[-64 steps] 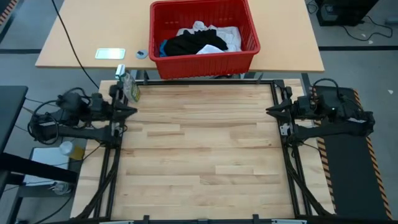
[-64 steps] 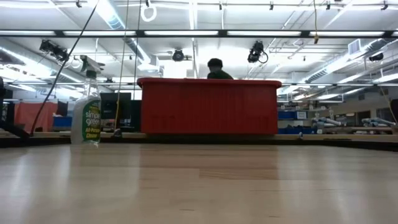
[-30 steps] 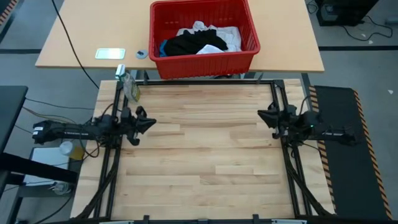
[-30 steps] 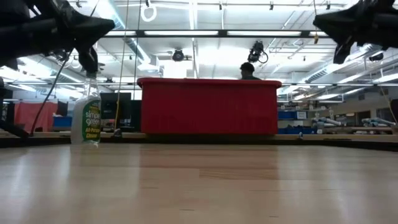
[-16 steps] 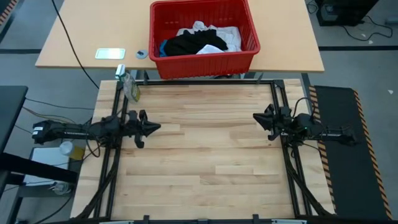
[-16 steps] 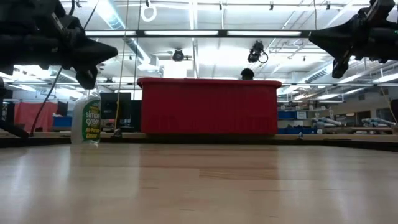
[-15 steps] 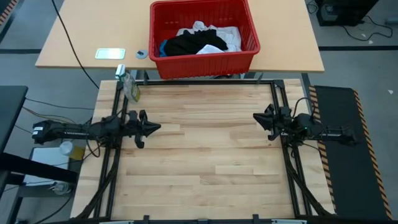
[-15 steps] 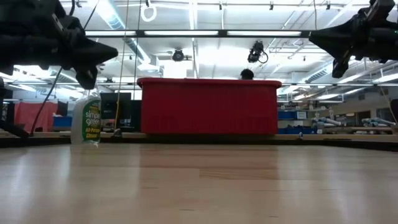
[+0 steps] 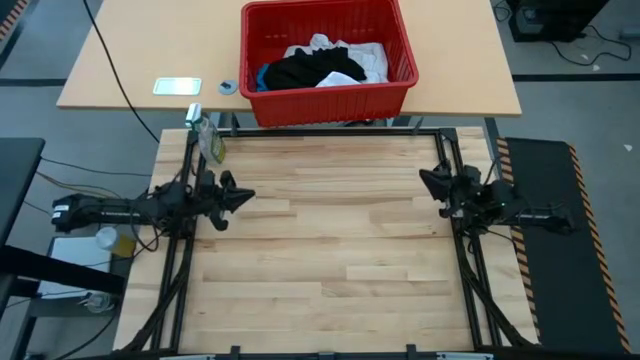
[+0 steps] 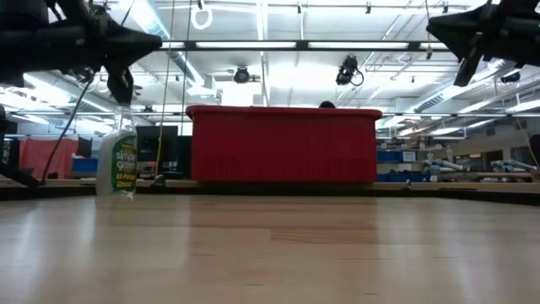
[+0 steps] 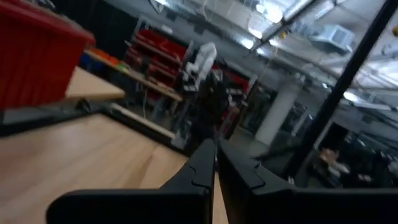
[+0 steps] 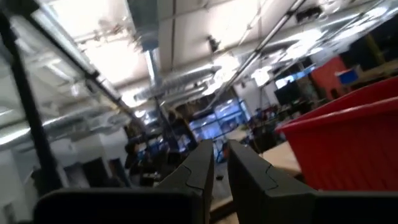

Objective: Fold laundry
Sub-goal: Fold the white polo shirt

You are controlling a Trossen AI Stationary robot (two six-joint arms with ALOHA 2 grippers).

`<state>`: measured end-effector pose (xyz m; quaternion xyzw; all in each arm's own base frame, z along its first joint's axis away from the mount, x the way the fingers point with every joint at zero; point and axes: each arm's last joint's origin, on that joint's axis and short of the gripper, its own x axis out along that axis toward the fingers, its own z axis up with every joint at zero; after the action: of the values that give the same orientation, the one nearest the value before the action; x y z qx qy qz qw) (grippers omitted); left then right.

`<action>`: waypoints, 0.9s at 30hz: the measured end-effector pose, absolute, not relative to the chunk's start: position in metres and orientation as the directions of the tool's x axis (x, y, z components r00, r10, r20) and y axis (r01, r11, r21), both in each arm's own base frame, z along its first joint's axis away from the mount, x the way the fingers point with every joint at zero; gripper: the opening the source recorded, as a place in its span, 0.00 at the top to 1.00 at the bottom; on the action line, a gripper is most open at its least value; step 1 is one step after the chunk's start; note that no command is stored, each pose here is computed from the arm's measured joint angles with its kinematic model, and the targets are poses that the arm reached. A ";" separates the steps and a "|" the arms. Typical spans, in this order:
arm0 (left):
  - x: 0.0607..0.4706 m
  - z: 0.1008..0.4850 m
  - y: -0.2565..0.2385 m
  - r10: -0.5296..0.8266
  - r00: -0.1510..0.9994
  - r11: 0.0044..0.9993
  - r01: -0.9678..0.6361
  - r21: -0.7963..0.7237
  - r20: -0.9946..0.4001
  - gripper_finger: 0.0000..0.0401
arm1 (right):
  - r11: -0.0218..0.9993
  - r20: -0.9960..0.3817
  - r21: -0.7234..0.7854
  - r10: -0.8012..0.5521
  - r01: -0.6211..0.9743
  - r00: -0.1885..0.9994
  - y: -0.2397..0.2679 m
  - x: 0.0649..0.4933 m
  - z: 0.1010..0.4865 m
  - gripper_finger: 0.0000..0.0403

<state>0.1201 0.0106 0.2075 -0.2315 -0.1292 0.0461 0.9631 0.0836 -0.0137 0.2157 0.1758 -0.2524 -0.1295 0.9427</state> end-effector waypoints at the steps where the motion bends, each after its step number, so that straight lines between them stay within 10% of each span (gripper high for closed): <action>1: 0.120 0.211 0.011 0.152 0.958 0.887 -0.024 -0.460 0.243 0.94 | 0.897 0.435 0.408 -0.356 0.171 0.827 -0.014 0.082 0.218 0.86; 13: 0.101 0.254 0.014 0.266 0.741 0.883 0.070 -0.465 0.616 0.94 | 0.861 0.638 0.428 -0.502 0.273 0.583 -0.018 0.061 0.248 0.86; 27: 0.097 0.273 0.018 0.410 0.636 0.802 0.090 -0.590 0.654 0.94 | 0.798 0.526 0.365 -0.602 0.480 0.600 -0.022 0.077 0.326 0.86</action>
<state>0.0969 0.0183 0.2731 -0.3001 -0.4164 0.0938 0.8531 0.0765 -0.0216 0.3261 0.0933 -0.3275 -0.3042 0.8897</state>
